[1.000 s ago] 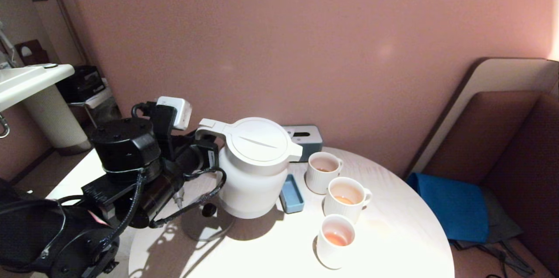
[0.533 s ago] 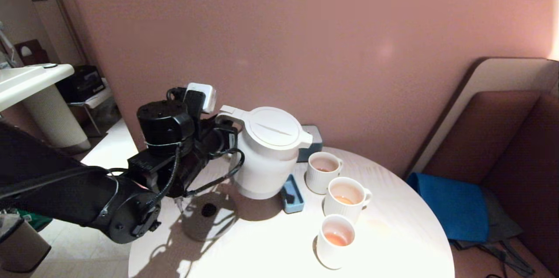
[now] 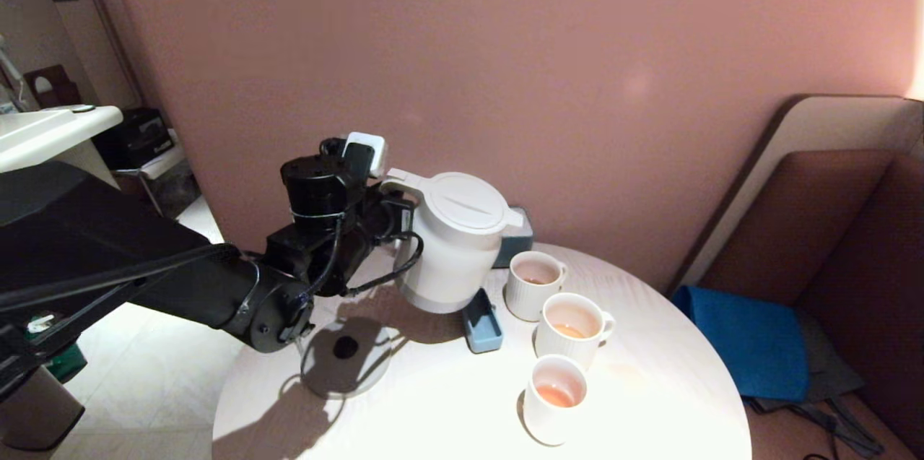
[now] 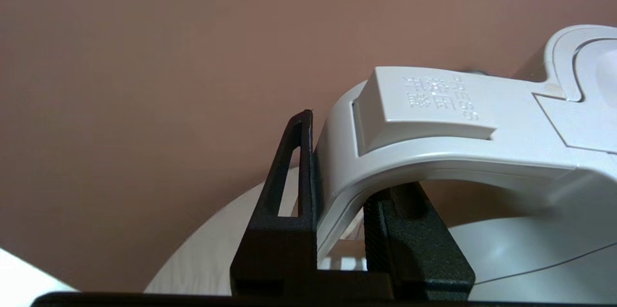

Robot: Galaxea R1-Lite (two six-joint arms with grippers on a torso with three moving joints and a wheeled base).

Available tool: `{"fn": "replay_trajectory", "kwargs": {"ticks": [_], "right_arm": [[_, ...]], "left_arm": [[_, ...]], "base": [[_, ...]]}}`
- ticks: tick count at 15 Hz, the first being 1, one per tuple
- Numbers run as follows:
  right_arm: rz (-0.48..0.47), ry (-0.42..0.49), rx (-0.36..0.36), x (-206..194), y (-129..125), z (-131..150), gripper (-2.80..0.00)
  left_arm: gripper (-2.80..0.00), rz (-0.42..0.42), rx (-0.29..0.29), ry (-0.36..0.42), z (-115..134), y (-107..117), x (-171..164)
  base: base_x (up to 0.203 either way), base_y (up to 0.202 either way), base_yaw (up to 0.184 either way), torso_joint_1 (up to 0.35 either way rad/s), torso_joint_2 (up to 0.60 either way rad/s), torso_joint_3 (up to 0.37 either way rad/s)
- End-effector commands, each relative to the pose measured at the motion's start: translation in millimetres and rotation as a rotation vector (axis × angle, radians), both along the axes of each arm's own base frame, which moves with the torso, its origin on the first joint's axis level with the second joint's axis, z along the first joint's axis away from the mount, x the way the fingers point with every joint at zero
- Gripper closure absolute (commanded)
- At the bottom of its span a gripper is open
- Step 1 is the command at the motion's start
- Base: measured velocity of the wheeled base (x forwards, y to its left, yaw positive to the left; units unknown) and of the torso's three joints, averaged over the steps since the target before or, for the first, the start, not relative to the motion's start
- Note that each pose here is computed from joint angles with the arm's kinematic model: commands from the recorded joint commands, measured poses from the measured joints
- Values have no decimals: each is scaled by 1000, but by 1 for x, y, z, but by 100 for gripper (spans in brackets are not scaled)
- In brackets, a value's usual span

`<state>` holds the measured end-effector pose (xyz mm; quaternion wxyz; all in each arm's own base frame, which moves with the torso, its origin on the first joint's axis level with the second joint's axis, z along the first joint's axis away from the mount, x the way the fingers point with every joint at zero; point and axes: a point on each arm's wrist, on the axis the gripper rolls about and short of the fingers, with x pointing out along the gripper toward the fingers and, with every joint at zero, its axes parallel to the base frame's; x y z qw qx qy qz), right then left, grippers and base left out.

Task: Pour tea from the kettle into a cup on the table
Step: Pour water into the cup

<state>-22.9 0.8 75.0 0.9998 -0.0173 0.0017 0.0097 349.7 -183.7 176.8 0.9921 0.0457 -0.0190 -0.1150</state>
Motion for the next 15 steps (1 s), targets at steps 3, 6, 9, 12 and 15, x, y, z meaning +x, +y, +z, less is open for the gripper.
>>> {"fn": "replay_trajectory", "kwargs": {"ticks": [3,6,9,12,15], "right_arm": [[1,1,-1,0,0,0,0],[1,1,-1,0,0,0,0],[2,1,-1,0,0,0,0],[1,-1,-1,0,0,0,0],[2,1,-1,0,0,0,0]], "left_arm": [[0,3,16,-10,7,-10,19],[0,5,39,-12,11,-16,29],[0,5,55,-7,16,-19,35],[0,6,83,-23,23,-21,40],[0,5,98,-22,29,-25,45]], "base": [[0,0,0,0,0,0],[0,0,0,0,0,0],[0,0,0,0,0,0],[0,0,0,0,0,0],[0,0,0,0,0,0]]}}
